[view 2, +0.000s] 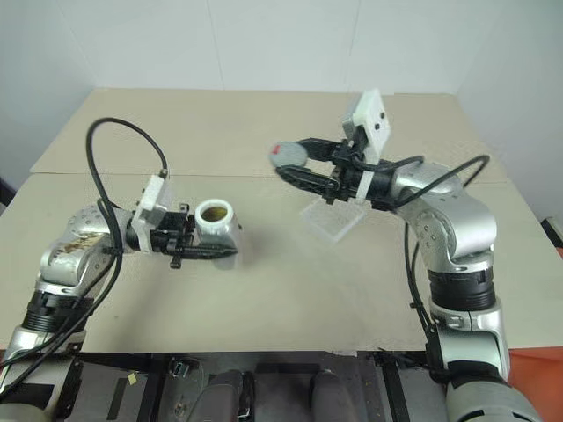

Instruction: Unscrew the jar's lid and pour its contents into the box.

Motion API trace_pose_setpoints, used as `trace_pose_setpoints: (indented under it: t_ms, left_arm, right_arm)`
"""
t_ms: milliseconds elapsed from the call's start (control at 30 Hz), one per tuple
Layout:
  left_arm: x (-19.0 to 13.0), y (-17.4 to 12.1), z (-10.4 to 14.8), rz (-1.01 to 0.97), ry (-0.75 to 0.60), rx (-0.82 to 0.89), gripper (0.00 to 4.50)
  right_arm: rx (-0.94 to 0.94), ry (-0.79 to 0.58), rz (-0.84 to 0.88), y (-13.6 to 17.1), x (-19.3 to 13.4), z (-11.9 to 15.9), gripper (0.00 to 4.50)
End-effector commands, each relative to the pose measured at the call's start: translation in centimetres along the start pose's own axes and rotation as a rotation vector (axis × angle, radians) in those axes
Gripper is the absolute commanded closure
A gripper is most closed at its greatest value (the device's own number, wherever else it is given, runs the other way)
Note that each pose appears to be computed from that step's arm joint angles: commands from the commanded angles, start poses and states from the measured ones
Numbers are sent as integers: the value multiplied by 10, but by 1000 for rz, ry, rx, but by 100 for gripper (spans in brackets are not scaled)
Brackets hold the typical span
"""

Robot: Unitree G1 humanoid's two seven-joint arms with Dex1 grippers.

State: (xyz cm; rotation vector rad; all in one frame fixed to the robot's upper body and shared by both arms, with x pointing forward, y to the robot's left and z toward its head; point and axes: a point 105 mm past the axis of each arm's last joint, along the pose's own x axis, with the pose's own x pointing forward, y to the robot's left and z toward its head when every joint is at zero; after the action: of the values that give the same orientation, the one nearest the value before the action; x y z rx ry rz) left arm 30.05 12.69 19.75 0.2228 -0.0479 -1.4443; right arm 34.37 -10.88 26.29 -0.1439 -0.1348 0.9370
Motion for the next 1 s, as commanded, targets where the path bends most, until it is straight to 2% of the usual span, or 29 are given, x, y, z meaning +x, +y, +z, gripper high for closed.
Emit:
trace_pose_setpoints:
  t_ms: [33,133,267,367,533,700,800,967,1000]
  left_arm:
    - [-5,12,18,95,-52,73,250]
    - [-5,21,20,170,-54,97,250]
    - [-4,37,21,302,-51,132,250]
    - [-1,42,23,332,-66,145,250]
    - [3,47,27,352,-76,157,250]
    - [3,47,26,363,-75,157,250]
    - [2,44,24,367,-70,152,250]
    - [-3,40,22,374,-60,141,250]
    - [-3,40,21,376,-59,141,250]
  right_arm:
    - [-12,11,-210,-28,-29,3,172]
    - [-13,71,-325,-40,-51,-11,172]
    - [-25,212,-522,-58,-84,-45,172]
    - [-17,296,-635,-67,-95,-73,172]
    - [-29,394,-775,-77,-96,-118,172]
    - [35,380,-872,-88,-80,-136,172]
    - [52,430,-896,-90,-77,-148,172]
    - [101,427,-847,-85,-78,-144,7]
    - [96,428,-839,-85,-79,-142,3]
